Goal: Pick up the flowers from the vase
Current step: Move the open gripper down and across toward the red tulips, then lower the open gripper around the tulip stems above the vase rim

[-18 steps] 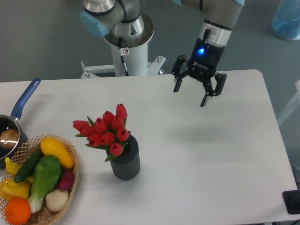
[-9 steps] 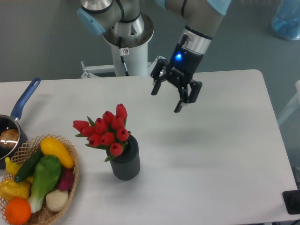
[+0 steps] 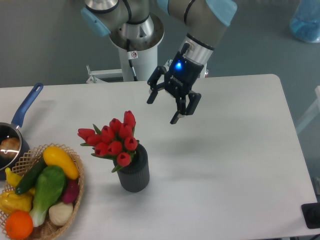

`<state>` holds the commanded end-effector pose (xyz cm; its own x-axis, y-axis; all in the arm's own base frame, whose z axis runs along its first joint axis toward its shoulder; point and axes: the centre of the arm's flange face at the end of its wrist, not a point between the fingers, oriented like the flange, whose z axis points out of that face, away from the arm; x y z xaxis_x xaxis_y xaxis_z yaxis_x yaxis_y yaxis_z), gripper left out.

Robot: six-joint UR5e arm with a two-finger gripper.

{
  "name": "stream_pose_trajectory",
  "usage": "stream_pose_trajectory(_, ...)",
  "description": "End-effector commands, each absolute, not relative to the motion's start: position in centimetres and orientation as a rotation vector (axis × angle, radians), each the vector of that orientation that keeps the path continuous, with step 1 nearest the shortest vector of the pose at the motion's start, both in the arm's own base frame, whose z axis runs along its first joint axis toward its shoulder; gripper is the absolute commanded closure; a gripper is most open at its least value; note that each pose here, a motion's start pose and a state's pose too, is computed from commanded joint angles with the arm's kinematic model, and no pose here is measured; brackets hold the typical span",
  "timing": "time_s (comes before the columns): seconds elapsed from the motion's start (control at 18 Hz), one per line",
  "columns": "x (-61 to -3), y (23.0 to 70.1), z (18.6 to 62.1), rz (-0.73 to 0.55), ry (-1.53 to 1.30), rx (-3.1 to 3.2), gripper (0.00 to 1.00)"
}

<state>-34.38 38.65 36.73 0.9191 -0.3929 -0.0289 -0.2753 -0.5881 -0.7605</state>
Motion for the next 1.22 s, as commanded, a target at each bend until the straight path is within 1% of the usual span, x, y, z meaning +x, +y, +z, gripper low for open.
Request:
stream_pose_trajectory(0.11,-34.7,39.2,35.6,-0.207,0.466,-2.227,0.00)
stream_pose_trajectory(0.56,-34.5,40.5,34.8,-0.278,0.425,-2.179,0.00)
stream_pose_trajectory(1.06,-35.4,41.9,34.0,-0.234,0.440,-2.163,0.00)
stream_pose_trajectory(1.22,-34.9,43.3,33.8,-0.228,0.481,-2.152,0.00)
